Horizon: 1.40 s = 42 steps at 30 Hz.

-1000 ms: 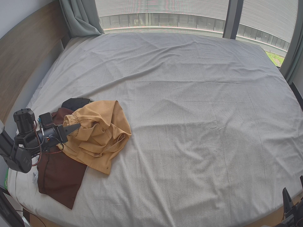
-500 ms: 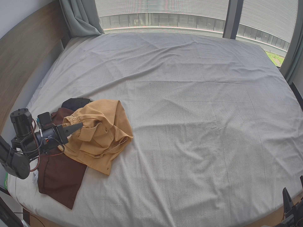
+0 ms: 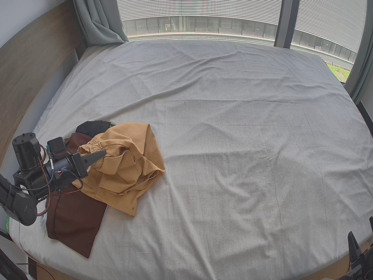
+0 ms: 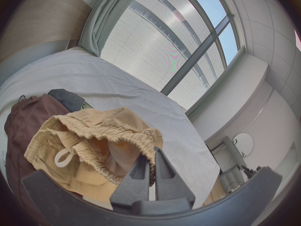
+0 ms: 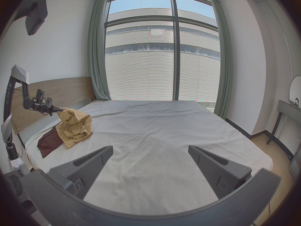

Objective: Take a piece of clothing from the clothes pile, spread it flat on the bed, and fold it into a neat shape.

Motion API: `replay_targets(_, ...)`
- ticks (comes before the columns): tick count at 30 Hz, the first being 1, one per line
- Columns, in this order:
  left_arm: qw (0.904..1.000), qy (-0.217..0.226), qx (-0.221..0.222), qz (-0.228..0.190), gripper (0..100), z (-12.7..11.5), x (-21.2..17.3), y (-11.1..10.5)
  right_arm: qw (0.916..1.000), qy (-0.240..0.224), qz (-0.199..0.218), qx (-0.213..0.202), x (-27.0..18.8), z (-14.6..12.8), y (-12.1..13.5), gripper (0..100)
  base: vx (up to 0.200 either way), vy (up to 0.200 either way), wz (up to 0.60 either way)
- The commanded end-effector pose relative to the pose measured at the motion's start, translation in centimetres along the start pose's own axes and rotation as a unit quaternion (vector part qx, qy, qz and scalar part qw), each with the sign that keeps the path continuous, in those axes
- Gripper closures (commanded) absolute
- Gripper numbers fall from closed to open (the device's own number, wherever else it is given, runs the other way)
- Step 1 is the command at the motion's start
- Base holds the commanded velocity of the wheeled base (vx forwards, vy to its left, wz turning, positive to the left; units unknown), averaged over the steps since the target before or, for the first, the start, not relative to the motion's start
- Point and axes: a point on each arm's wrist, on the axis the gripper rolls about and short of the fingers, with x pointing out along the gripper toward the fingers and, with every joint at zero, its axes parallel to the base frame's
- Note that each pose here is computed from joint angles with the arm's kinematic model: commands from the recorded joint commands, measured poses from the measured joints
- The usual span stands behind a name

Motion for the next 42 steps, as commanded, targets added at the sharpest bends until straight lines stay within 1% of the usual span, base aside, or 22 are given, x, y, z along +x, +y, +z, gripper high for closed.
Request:
replay_targets(1, 0.9996, -0.008, -0.017, -0.021, 100, 0.2, 0.1, -2.0, 1.0, 0.001, 0.0, 0.0, 0.0, -0.5, 0.0, 0, 0.0, 0.0, 0.0)
replay_targets(5, 0.999, -0.022, -0.035, -0.019, 100, 0.4, 0.0, -2.8, 1.0, 0.001, 0.0, 0.0, 0.0, -0.5, 0.0, 0, 0.0, 0.0, 0.0)
replay_targets(9, 0.9988, -0.03, -0.032, -0.021, 100, 0.5, 0.0, -2.8, 1.0, 0.001, 0.0, 0.0, 0.0, -0.5, 0.0, 0, 0.0, 0.0, 0.0)
replay_targets(14, 0.9987, -0.032, -0.032, -0.024, 100, 0.4, -0.1, -3.0, 1.0, 0.001, 0.0, 0.0, 0.0, -0.5, 0.0, 0, 0.0, 0.0, 0.0)
replay_targets(17, 0.9984, -0.028, -0.038, -0.032, 100, 0.1, 0.1, -3.5, 1.0, 0.001, 0.0, 0.0, 0.0, -0.5, 0.0, 0, 0.0, 0.0, 0.0)
replay_targets(19, 0.9961, -0.042, -0.071, -0.03, 100, 0.2, 0.6, -4.6, 1.0, 0.001, 0.0, 0.0, 0.0, -0.5, 0.0, 0, 0.0, 0.0, 0.0)
replay_targets(21, 0.9941, -0.054, -0.087, -0.037, 100, 0.4, 0.8, -5.3, 1.0, 0.001, 0.0, 0.0, 0.0, -0.5, 0.0, 0, 0.0, 0.0, 0.0)
replay_targets(22, 0.9906, -0.073, -0.106, -0.047, 100, 0.7, 1.0, -6.2, 1.0, 0.001, 0.0, 0.0, 0.0, -0.5, 0.0, 0, 0.0, 0.0, 0.0)
replay_targets(24, 0.9872, -0.086, -0.121, -0.057, 100, 0.7, 1.2, -6.9, 1.0, 0.001, 0.0, 0.0, 0.0, -0.5, 0.0, 0, 0.0, 0.0, 0.0)
replay_targets(26, 0.9851, -0.092, -0.131, -0.063, 100, 0.4, 1.5, -7.7, 1.0, 0.001, 0.0, 0.0, 0.0, -0.5, 0.0, 0, 0.0, 0.0, 0.0)
replay_targets(30, 0.9832, -0.098, -0.142, -0.059, 100, 0.0, 2.0, -8.7, 1.0, 0.001, 0.0, 0.001, 0.0, -0.5, 0.0, 0, 0.0, 0.0, 0.0)
replay_targets(32, 0.9806, -0.105, -0.153, -0.062, 100, 0.0, 2.2, -9.3, 1.0, 0.001, 0.0, 0.001, 0.0, -0.5, 0.0, 0, 0.0, 0.0, 0.0)
replay_targets(36, 0.9721, -0.136, -0.18, -0.065, 100, 0.6, 2.6, -10.6, 1.0, 0.001, 0.0, 0.001, 0.0, -0.5, 0.0, 0, 0.0, 0.0, 0.0)
replay_targets(42, 0.9691, -0.143, -0.188, -0.071, 100, 0.3, 2.7, -11.8, 1.0, 0.001, 0.0, 0.001, 0.0, -0.5, 0.0, 0, 0.0, 0.0, 0.0)
